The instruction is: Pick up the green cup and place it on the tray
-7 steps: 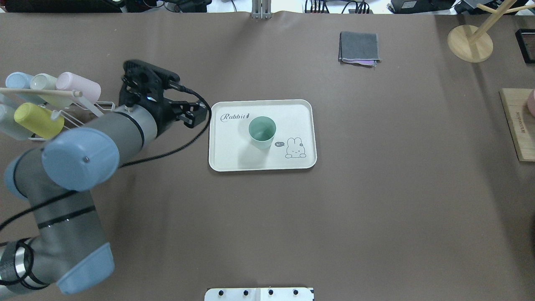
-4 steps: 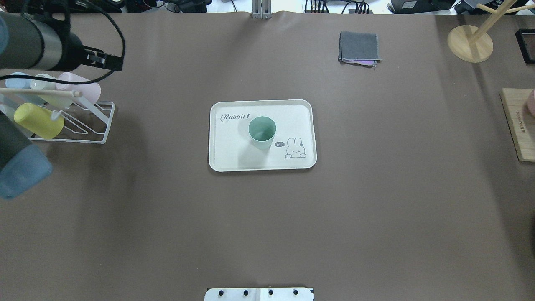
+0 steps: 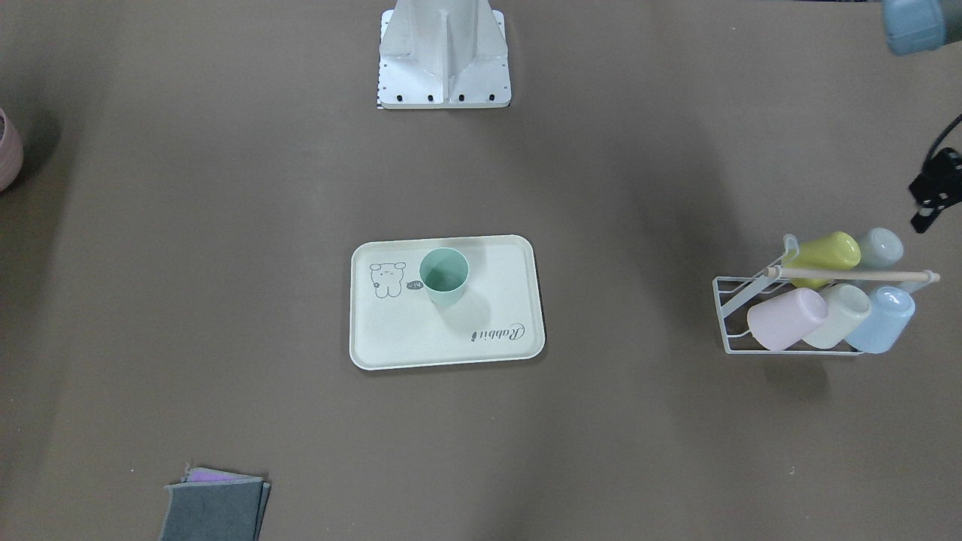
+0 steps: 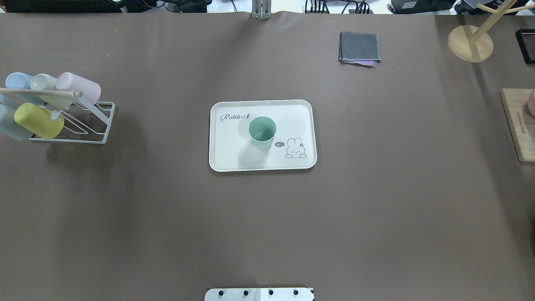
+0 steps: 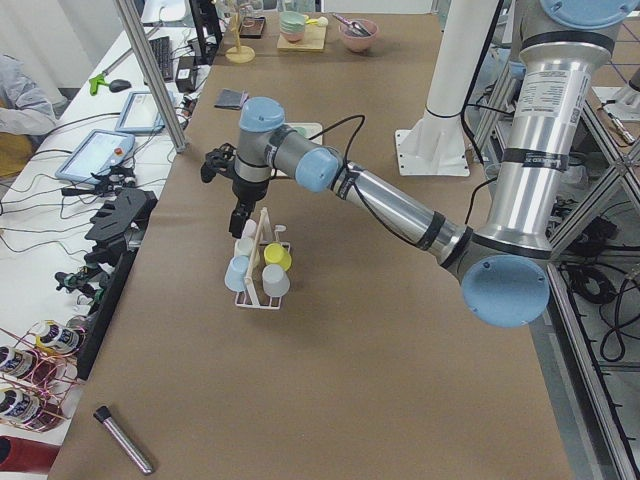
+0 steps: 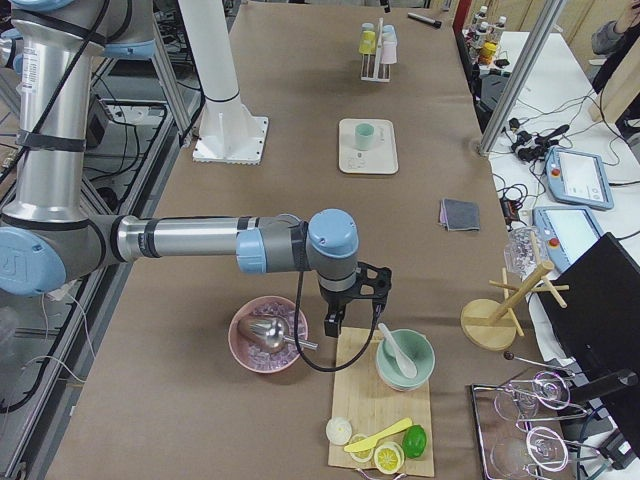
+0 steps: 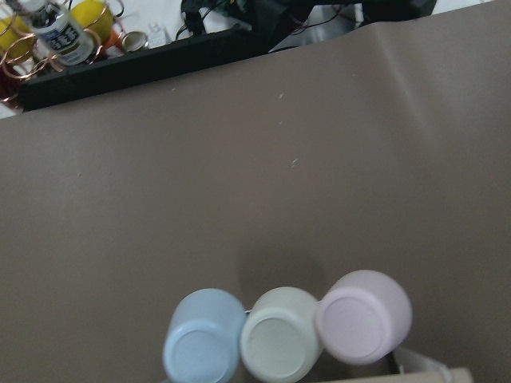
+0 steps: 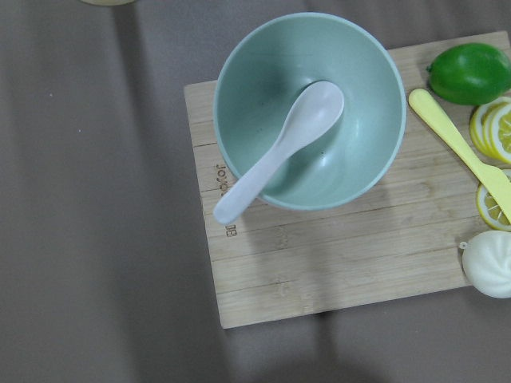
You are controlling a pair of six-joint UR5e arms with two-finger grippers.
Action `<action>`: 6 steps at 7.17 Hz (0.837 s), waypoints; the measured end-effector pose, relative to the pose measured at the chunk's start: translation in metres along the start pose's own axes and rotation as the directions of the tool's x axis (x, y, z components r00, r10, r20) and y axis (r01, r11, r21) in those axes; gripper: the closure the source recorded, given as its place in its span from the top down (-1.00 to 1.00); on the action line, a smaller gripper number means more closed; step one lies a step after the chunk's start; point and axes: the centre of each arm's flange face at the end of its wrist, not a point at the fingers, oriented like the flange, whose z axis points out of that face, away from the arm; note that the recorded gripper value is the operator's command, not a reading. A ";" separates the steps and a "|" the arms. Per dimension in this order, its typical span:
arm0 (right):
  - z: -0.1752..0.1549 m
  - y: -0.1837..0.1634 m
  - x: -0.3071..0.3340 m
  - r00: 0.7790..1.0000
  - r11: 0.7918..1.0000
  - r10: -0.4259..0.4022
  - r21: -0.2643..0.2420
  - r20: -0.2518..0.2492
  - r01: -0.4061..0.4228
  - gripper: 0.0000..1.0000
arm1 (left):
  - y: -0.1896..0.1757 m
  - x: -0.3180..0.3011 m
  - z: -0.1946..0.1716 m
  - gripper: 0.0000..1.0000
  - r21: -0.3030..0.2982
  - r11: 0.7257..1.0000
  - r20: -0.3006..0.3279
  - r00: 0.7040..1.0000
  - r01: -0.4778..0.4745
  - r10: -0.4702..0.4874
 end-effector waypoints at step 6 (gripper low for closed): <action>0.001 -0.004 0.000 1.000 1.000 0.009 0.000 -0.001 -0.009 1.00 | 0.083 -0.176 0.004 0.99 -0.187 0.967 -0.064 0.980 0.176 -0.190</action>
